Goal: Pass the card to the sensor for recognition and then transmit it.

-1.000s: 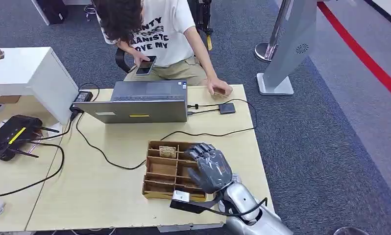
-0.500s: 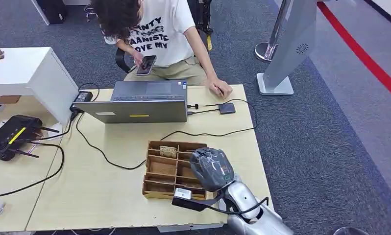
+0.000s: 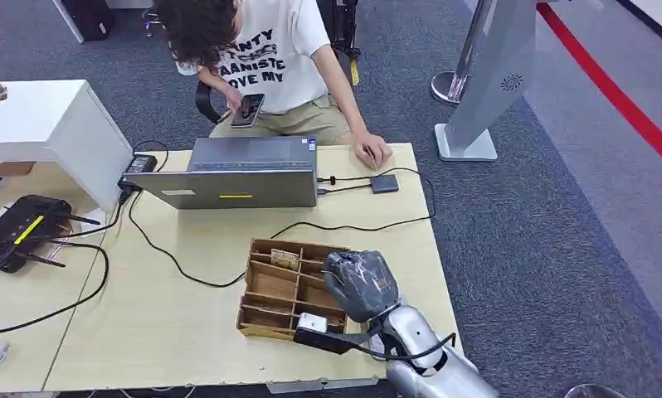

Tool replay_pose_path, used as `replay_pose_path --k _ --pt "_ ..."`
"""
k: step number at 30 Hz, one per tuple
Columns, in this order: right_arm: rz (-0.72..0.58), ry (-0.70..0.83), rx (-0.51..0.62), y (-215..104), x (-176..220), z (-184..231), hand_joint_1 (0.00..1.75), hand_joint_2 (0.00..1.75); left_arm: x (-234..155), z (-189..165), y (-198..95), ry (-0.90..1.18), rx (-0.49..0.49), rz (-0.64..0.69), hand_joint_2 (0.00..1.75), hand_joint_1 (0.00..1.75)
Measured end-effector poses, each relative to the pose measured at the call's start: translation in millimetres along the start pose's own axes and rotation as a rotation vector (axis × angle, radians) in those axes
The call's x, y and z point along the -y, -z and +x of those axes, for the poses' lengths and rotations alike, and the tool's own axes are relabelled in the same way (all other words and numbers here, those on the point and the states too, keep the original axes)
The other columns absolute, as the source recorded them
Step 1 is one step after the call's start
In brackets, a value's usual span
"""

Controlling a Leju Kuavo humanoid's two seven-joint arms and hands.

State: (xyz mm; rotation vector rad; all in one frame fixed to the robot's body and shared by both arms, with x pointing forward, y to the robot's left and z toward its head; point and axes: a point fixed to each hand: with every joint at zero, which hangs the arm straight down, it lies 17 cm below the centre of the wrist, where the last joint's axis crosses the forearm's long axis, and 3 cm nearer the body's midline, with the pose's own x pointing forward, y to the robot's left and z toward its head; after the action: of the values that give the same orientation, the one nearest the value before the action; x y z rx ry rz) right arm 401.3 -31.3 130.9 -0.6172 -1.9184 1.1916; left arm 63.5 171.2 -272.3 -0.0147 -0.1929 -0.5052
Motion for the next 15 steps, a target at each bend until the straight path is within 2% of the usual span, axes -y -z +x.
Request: replay_pose_path --k 3,4,8,15 --pt "-0.073 0.027 0.018 -0.7 17.5 7.2 1.75 1.75 -0.8 0.2 0.1 -0.008 0.001 0.005 0.0 0.0" --pt "-0.139 0.027 0.032 -0.9 33.3 11.7 1.75 1.75 -1.1 0.6 0.2 -0.013 0.002 0.006 0.0 0.0" --pt "-0.269 0.027 0.053 -2.2 67.2 20.4 1.75 1.75 -1.3 0.9 0.2 -0.018 0.002 0.008 0.0 0.0" --pt "-0.51 0.03 0.127 -20.6 137.9 50.2 1.75 1.75 -1.3 2.5 0.3 -0.03 0.003 0.019 0.0 0.0"
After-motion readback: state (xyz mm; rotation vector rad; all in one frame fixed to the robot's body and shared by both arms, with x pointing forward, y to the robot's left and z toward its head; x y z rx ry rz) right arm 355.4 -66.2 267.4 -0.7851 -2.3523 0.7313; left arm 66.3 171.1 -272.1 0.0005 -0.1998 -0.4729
